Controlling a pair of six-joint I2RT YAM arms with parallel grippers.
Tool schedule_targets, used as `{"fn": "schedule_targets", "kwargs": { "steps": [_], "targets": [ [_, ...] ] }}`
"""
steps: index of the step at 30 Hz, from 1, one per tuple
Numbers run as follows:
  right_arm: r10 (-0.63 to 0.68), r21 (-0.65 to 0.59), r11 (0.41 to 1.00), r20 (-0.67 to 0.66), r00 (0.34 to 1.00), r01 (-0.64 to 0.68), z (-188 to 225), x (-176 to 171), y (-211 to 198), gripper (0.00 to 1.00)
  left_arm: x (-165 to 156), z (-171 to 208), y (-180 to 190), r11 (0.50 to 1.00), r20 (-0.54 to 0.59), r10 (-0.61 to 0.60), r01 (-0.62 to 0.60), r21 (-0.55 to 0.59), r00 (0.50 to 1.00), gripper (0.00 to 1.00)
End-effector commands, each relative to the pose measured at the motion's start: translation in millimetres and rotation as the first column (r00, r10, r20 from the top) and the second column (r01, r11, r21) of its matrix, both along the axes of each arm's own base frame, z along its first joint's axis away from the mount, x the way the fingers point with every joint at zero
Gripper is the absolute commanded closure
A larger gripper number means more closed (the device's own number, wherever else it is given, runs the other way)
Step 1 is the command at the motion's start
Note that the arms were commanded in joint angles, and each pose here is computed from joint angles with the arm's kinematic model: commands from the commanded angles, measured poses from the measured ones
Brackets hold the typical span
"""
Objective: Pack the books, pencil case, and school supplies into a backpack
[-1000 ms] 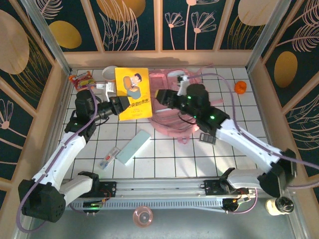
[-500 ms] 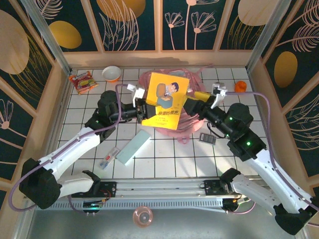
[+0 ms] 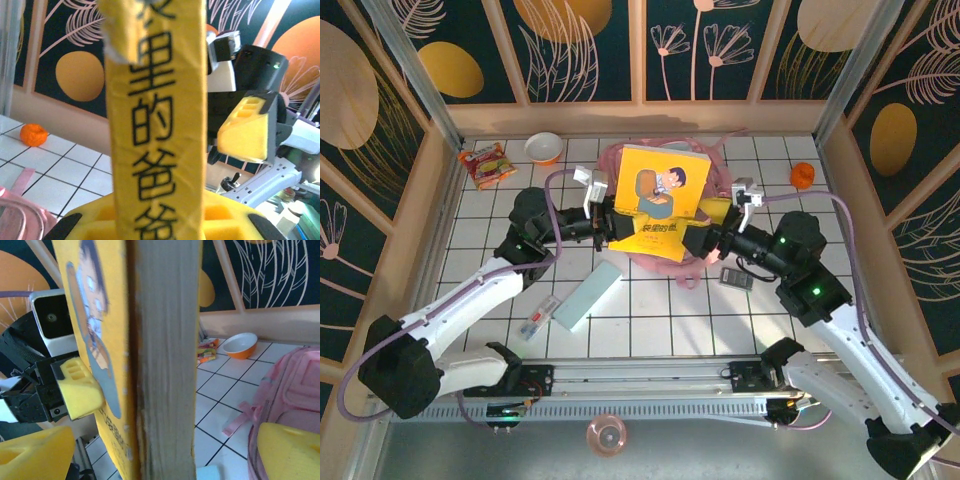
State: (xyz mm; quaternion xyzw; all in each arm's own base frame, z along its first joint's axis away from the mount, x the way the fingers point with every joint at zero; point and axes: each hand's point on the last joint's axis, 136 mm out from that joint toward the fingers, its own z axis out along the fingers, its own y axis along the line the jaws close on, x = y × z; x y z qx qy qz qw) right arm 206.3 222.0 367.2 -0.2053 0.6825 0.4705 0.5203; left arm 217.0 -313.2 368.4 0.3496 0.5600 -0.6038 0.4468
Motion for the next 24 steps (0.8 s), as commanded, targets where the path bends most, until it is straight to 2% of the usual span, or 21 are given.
{"fn": "schedule_targets", "kwargs": {
  "steps": [1,6,7,9,11,12,13,14,16,18,21,24],
  "targets": [
    [0.101,0.037,0.994,0.016,0.995,-0.102,5.9,-10.5,9.7,0.06,-18.6,34.4,4.0,0.99,0.112,-0.055,0.068,-0.121,0.992,1.0],
    [0.274,0.071,0.958,0.045,0.961,-0.276,6.7,-32.2,23.7,0.08,-18.0,33.5,-0.3,0.988,0.096,-0.065,0.077,-0.131,0.993,1.0],
    [0.289,0.076,0.953,0.057,0.956,-0.293,7.7,-35.5,24.1,0.1,-16.4,32.9,0.0,0.989,0.091,-0.055,0.067,-0.133,0.994,1.0],
    [0.308,0.081,0.946,0.088,0.947,-0.315,10.6,-40.9,23.8,0.2,-13.5,31.2,0.0,0.989,0.085,-0.042,0.053,-0.135,0.996,1.0],
    [0.306,0.08,0.946,0.11,0.946,-0.315,12.4,-42.1,22.7,0.51,-11.4,29.5,-0.6,0.99,0.078,-0.035,0.045,-0.132,0.996,0.99],
    [0.292,0.079,0.95,0.118,0.949,-0.302,14.3,-40.8,21.6,0.78,-9.9,27.7,-0.6,0.991,0.074,-0.027,0.036,-0.129,0.997,0.94],
    [0.276,0.075,0.955,0.132,0.952,-0.287,16.2,-39.4,19.8,1.0,-7.8,26.2,-0.5,0.992,0.073,-0.012,0.021,-0.123,0.997,0.86],
    [0.271,0.067,0.957,0.147,0.951,-0.283,17.2,-40.7,18.7,1.0,-5.6,23.8,-0.5,0.994,0.073,0.003,0.006,-0.112,0.997,0.78],
    [0.244,0.037,0.966,0.182,0.953,-0.255,18.2,-40.8,14.8,1.0,5.1,15.2,1.8,0.995,0.071,0.083,-0.079,-0.065,0.994,0.54],
    [0.178,-0.008,0.984,0.199,0.964,-0.18,15.0,-34.2,8.0,1.0,15.3,3.4,6.1,0.985,0.105,0.17,-0.173,0.024,0.98,0.39],
    [0.093,-0.135,0.989,0.225,0.97,-0.063,0.4,-22.7,-3.1,1.0,29.3,-13.0,23.3,0.924,0.216,0.302,-0.341,0.172,0.928,0.28],
    [0.077,-0.302,0.953,0.272,0.959,0.01,-22.3,-14.5,-11.4,1.0,34.2,-16.7,44.1,0.845,0.373,0.356,-0.466,0.263,0.857,0.22]
  ]
}}
